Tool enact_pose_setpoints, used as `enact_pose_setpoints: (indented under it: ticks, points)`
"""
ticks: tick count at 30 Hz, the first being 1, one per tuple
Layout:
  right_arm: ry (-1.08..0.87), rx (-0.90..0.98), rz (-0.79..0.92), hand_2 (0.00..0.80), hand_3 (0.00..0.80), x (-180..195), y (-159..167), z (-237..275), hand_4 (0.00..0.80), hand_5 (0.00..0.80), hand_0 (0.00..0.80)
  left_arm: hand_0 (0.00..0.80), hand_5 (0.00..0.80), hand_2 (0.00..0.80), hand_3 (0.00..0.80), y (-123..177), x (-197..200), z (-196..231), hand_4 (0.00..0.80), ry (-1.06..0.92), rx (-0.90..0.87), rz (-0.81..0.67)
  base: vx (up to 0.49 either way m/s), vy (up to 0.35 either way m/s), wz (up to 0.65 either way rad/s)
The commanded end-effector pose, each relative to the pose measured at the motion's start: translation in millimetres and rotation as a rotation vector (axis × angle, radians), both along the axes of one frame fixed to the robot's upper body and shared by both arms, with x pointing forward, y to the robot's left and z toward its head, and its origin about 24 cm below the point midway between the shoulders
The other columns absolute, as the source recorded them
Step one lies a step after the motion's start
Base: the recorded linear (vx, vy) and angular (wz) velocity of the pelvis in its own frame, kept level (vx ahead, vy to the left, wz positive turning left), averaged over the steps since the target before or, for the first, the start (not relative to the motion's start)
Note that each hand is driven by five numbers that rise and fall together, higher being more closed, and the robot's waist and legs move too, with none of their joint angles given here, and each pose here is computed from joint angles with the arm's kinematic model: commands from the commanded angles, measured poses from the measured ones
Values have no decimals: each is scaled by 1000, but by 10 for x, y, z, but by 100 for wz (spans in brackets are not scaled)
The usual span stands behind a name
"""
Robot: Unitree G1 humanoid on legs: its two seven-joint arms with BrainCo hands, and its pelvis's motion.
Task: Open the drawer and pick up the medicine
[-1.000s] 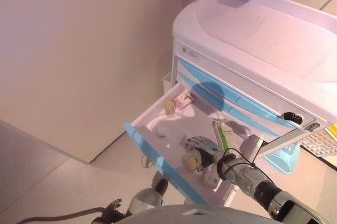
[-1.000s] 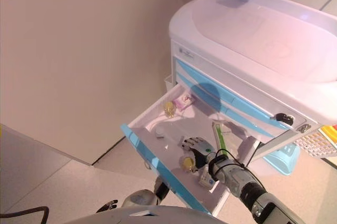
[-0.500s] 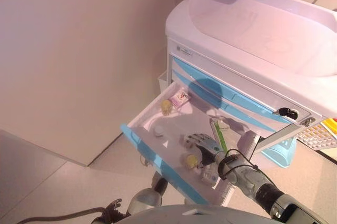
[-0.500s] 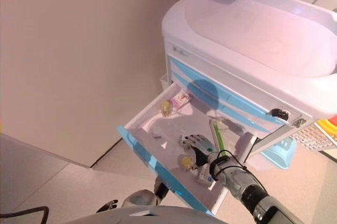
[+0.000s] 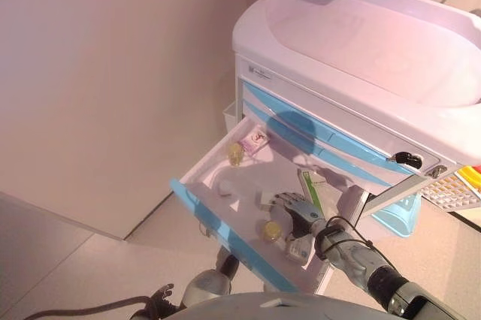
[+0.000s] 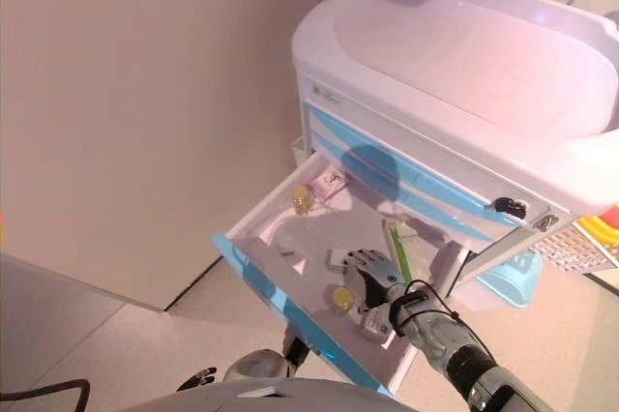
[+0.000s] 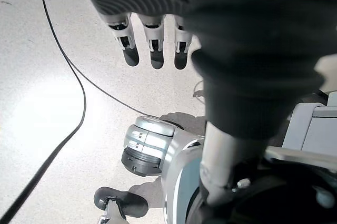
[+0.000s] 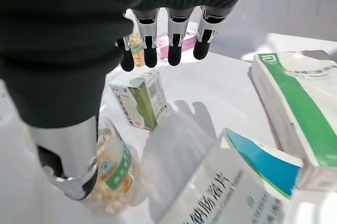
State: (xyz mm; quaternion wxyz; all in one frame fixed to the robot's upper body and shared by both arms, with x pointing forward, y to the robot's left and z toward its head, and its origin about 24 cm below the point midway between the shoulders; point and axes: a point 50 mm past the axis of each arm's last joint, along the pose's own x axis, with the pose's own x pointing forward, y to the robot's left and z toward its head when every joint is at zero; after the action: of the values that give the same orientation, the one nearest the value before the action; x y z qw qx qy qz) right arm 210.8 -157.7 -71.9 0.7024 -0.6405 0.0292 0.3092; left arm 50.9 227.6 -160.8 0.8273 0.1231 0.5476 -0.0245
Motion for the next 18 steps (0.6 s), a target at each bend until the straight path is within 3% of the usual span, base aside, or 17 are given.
enact_pose_setpoints:
  ticks: [1,18]
  points:
    - [-30,24,56,0,0,82,75,149,0,0,0,0,0,0,0,-82,170,-9,0,-28,-14,-27,0,0,0]
    - [51,-9,90,0,0,-17,78,56,0,0,0,0,0,0,0,-63,179,-4,0,-29,-11,-33,0,0,0]
